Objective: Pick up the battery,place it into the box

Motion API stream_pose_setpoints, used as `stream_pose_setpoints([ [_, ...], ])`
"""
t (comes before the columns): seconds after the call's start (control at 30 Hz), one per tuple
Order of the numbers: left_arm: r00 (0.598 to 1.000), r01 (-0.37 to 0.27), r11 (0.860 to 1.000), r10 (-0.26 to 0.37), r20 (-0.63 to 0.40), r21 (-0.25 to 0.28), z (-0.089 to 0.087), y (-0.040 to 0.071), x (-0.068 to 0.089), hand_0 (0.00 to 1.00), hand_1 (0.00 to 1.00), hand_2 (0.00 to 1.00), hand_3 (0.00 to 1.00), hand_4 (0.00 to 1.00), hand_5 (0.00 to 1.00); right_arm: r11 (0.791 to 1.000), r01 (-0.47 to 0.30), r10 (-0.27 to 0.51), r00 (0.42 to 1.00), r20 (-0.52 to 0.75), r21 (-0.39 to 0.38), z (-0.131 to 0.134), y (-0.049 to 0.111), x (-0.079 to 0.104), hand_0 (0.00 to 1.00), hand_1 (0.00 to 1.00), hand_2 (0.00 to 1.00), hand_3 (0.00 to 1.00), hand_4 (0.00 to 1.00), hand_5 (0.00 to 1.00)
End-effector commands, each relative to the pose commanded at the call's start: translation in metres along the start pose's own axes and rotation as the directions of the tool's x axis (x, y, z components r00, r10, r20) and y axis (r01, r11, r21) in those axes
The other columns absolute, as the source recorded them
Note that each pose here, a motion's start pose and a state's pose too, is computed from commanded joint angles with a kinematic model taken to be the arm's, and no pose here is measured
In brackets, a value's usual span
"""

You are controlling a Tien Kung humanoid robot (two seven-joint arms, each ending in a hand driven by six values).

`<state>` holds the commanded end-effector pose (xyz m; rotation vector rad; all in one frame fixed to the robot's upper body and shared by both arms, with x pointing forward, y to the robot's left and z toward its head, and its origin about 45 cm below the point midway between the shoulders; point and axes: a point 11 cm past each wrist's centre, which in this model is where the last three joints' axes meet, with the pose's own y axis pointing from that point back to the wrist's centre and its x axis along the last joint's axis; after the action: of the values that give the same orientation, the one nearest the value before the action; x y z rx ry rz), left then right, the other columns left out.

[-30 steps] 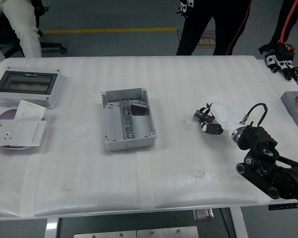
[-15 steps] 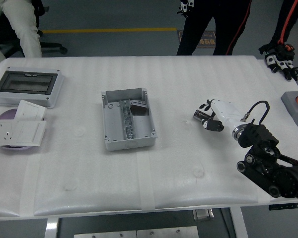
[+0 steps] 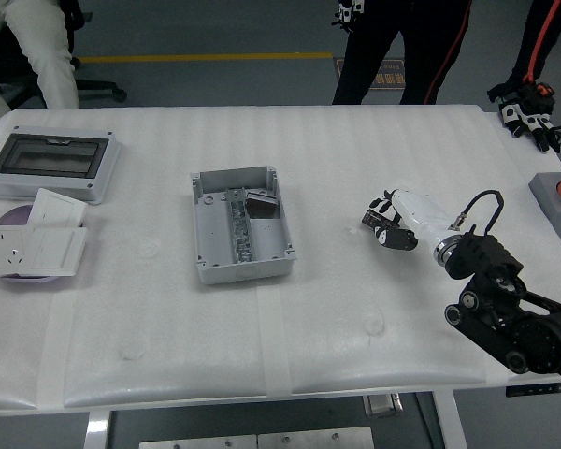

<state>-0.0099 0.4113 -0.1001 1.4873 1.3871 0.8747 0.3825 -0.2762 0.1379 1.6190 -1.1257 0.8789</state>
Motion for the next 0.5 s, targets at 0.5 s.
stream_pose_setpoints([
  [0.5, 1.000, 0.003, 1.000, -0.003, -0.001, 0.000, -0.0004, -0.0006, -0.0011, 0.398, 0.558, 0.486, 0.396, 0.002, 0.002, 0.995, -0.096, 0.094, 0.989, -0.116, -0.020, -0.0019, 0.0012, 0.0015, 0.722, 0.531, 0.657, 0.869, 0.884, 0.544],
])
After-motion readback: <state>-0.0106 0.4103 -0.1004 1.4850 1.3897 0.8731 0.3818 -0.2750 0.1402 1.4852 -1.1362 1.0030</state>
